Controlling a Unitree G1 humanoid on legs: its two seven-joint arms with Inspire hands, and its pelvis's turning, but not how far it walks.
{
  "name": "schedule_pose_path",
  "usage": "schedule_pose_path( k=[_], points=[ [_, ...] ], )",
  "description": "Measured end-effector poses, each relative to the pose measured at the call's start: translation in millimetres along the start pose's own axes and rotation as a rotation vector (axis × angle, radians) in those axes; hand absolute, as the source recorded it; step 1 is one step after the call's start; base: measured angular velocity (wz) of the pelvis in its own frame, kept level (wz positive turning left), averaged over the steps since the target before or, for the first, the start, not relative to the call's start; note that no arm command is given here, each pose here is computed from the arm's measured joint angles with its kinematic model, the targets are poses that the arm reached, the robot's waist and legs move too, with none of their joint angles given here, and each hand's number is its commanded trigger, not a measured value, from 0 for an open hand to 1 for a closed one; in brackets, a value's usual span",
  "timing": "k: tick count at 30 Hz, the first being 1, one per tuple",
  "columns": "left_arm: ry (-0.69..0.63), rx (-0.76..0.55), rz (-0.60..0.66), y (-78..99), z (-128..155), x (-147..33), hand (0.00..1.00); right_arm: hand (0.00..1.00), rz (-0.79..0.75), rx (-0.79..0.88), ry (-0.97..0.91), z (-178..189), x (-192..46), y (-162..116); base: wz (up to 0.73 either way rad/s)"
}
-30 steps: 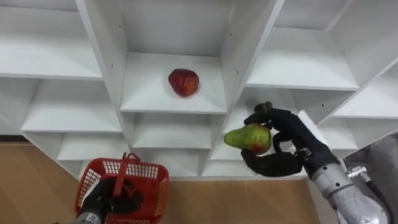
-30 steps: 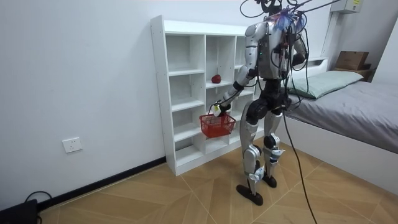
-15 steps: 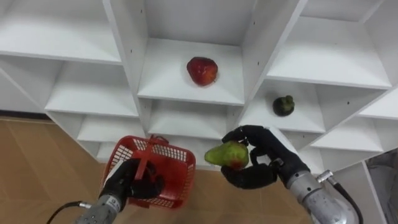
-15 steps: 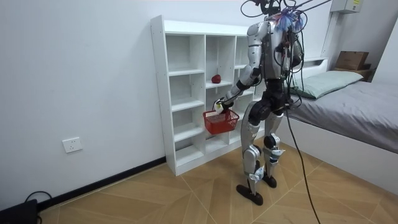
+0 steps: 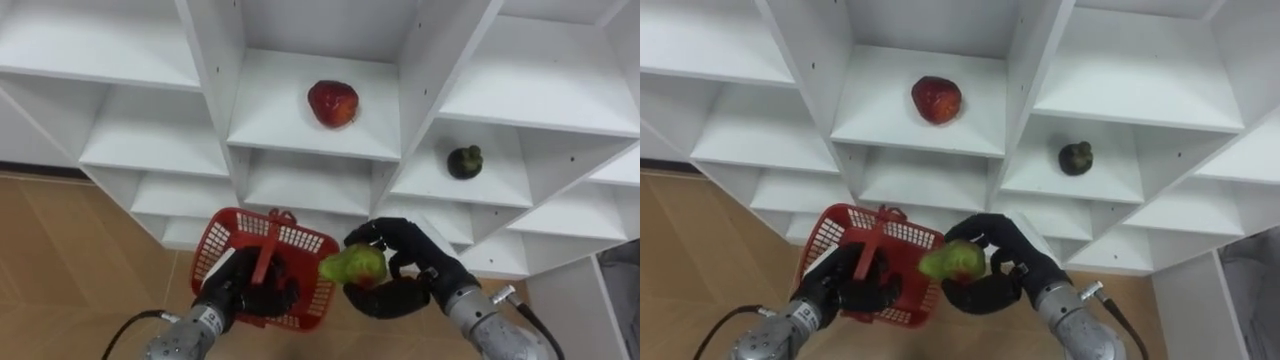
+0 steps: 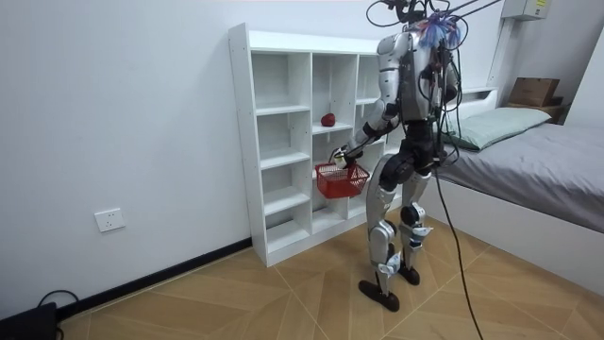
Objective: Collect fruits from the closet
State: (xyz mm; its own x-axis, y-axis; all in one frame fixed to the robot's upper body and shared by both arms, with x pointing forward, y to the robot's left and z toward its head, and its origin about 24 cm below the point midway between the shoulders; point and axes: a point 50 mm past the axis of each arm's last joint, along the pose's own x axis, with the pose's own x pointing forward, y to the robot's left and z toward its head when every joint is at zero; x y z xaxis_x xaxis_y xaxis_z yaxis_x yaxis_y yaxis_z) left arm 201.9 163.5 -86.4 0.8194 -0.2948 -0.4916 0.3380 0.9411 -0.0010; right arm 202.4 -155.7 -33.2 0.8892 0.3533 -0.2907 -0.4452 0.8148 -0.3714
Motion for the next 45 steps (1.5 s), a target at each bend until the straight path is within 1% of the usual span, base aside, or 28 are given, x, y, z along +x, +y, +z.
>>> schedule_pose_path(
  k=[6, 13, 15, 19, 21, 26, 33, 37, 38, 39, 45],
  points=[
    [-0.075, 0.002, -0.053, -5.5, 16, 0.5, 1.0, 1.0, -0.001, -0.024, 0.024, -5, 0, 0, 0.03],
    [-0.09, 0.006, -0.076, -7.3, 19, 0.8, 1.0, 1.0, -0.013, -0.035, 0.047, -9, 5, -3, 0.0],
    [-0.099, 0.019, -0.107, -12.3, 22, 1.6, 1.0, 1.0, -0.015, -0.049, 0.043, -8, 7, -3, 0.0],
    [-0.12, 0.033, -0.151, -16.4, 27, 1.9, 1.0, 1.0, 0.009, -0.072, 0.058, -11, 9, 1, 0.0],
    [-0.136, 0.001, -0.177, -19.2, 29, 2.1, 1.0, 1.0, 0.009, -0.073, 0.065, -13, 9, 1, 0.02],
    [-0.17, -0.027, -0.216, -20.8, 36, 1.5, 1.0, 1.0, 0.004, -0.08, 0.06, -11, 10, -1, 0.02],
    [-0.167, -0.036, -0.277, -26.6, 36, 0.5, 1.0, 1.0, -0.035, -0.141, 0.071, -13, 15, -9, 0.05],
    [-0.164, -0.016, -0.3, -29.6, 37, 0.1, 1.0, 0.99, -0.054, -0.154, 0.071, -13, 14, -11, 0.07],
    [-0.167, -0.013, -0.306, -30.8, 37, 0.1, 1.0, 0.31, -0.052, -0.165, 0.071, -13, 14, -12, 0.0],
    [-0.171, -0.006, -0.315, -32.2, 39, -0.2, 1.0, 0.0, -0.05, -0.176, 0.072, -14, 13, -12, 0.0],
    [-0.19, 0.016, -0.374, -42.4, 44, -1.0, 1.0, 0.0, -0.037, -0.223, 0.077, -16, 11, -12, 0.0]
  ],
)
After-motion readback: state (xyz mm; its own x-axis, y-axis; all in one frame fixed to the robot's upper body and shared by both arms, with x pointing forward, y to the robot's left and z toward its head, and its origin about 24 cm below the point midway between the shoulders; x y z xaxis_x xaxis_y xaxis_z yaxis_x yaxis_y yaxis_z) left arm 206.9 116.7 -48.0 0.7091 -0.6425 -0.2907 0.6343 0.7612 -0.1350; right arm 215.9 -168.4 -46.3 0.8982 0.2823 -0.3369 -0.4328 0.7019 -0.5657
